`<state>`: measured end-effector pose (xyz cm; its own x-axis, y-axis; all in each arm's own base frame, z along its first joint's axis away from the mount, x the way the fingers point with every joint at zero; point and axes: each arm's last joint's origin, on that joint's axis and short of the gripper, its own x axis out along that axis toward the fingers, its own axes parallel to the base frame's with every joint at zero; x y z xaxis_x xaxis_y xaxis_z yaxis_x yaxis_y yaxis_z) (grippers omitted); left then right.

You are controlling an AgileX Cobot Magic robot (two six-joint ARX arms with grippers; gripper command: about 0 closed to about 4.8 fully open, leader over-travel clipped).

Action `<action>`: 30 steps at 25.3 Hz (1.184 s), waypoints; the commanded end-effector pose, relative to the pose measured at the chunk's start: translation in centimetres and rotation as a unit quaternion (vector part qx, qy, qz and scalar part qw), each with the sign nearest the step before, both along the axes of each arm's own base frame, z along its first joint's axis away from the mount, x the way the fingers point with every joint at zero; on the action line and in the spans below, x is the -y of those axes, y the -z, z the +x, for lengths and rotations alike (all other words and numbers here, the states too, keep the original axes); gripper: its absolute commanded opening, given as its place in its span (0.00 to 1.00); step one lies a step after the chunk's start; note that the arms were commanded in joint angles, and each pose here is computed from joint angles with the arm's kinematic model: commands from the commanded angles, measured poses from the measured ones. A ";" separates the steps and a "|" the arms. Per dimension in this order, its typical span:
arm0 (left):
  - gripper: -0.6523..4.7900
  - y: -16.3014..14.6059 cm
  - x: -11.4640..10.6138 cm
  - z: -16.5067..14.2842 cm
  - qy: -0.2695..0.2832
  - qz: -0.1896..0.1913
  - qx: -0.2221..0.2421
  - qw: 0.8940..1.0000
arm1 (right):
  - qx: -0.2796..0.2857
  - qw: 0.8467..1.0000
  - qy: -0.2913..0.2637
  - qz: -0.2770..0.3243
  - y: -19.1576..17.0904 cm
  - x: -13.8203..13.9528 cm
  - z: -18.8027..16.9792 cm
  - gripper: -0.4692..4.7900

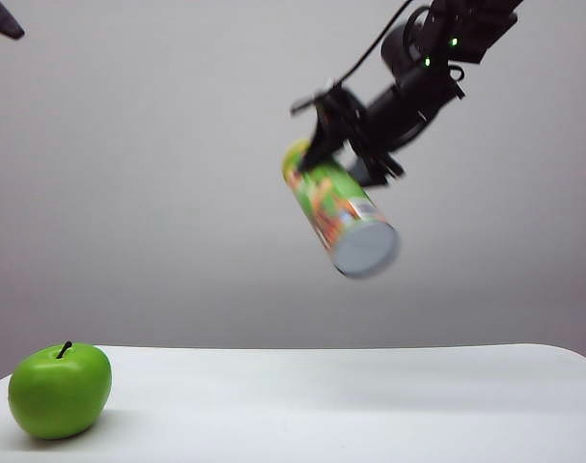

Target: Pick up the green bucket of chips from the desk, place it near the apple, and finally stand it up.

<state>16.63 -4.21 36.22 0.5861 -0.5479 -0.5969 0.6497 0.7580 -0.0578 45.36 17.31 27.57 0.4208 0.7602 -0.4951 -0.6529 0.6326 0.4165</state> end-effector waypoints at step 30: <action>1.00 4.3 -1.0 -5.6 -0.029 -0.065 0.104 0.992 | 0.364 0.918 0.044 0.150 10.0 -11.5 -13.2 0.56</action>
